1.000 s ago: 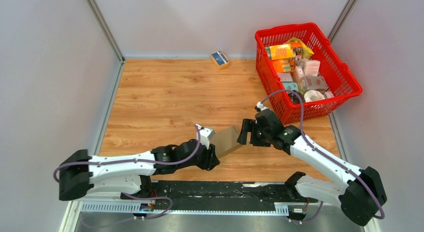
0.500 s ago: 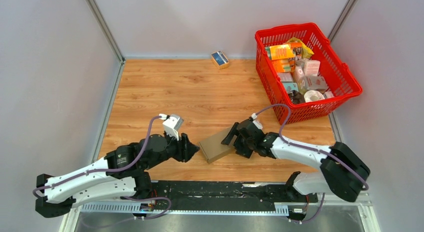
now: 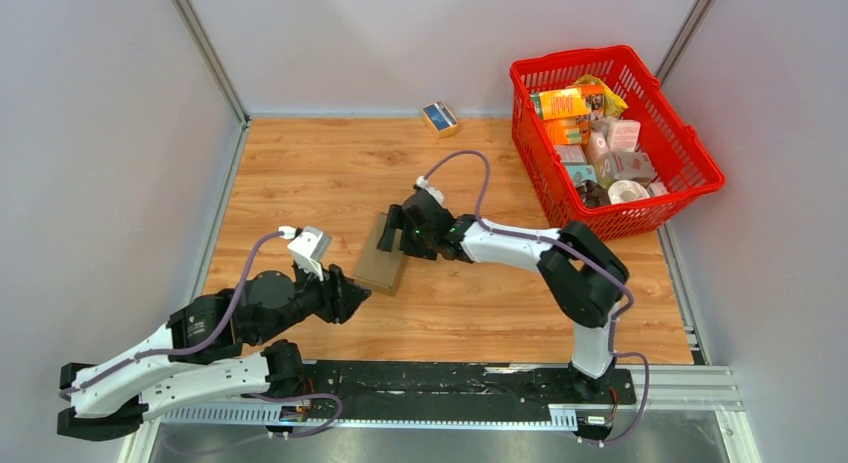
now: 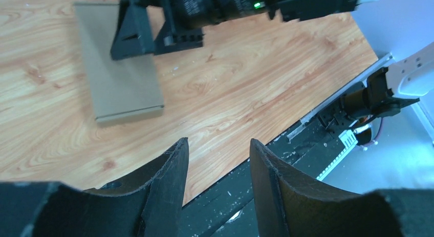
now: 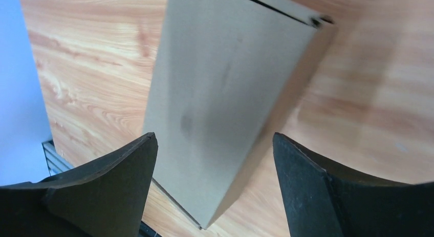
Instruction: Fold the paper box
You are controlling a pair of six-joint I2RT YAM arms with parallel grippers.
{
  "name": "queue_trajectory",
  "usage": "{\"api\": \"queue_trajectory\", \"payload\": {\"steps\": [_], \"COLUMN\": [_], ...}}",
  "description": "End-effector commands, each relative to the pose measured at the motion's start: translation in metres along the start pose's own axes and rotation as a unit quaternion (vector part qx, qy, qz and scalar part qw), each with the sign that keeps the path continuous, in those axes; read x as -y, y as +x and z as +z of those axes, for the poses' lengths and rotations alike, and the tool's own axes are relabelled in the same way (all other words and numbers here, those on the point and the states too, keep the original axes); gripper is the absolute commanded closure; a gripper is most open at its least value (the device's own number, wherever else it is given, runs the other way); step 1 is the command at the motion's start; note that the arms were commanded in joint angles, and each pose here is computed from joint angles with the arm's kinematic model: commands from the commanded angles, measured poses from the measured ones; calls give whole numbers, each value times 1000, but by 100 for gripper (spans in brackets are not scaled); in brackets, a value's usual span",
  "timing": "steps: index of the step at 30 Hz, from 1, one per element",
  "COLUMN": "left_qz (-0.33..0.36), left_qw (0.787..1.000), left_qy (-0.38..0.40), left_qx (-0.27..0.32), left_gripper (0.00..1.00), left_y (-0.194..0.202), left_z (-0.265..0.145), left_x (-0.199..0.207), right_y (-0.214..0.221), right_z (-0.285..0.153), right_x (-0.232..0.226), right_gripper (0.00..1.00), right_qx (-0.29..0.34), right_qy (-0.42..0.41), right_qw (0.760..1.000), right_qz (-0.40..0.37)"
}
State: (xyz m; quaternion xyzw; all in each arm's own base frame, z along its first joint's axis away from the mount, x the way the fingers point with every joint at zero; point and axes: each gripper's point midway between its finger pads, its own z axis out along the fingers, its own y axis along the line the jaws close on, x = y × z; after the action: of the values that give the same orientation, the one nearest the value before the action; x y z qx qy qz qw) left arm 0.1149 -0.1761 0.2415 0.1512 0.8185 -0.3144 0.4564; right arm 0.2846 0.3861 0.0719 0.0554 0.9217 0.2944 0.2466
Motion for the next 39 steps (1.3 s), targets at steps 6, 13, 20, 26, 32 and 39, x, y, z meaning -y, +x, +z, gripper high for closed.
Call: {"api": "queue_trajectory", "payload": {"steps": [6,13,20,26,32,39], "left_qz": [9,8,4,-2,-9,-16], "left_qw": [998,998,997,997,997,994], "left_qy": [-19,-22,-21,-18,-18,-33], "left_qx": [51,58,69,73,77,101], "left_gripper": [44,44,44,44,44,44], "left_y": [-34,-41,-49,-51,-51,-65], "left_z": [-29,-31,-35,-37,-40,-52], "left_x": [-12,-12,-11,-10,-12,-19], "right_y": [60,115,152,180,185,116], "right_z": [48,53,48,46,38,-26], "right_x": [-73,-100,-133,-150,-162,-160], "right_gripper": [22,28,31,34,33,9], "right_qx": [-85,-110,-120,-132,-128,-22], "right_qy": [-83,-80,-96,-108,-122,-148], "right_qw": [988,991,988,985,983,980], "right_qz": [-99,-20,-33,-28,-48,-127]}}
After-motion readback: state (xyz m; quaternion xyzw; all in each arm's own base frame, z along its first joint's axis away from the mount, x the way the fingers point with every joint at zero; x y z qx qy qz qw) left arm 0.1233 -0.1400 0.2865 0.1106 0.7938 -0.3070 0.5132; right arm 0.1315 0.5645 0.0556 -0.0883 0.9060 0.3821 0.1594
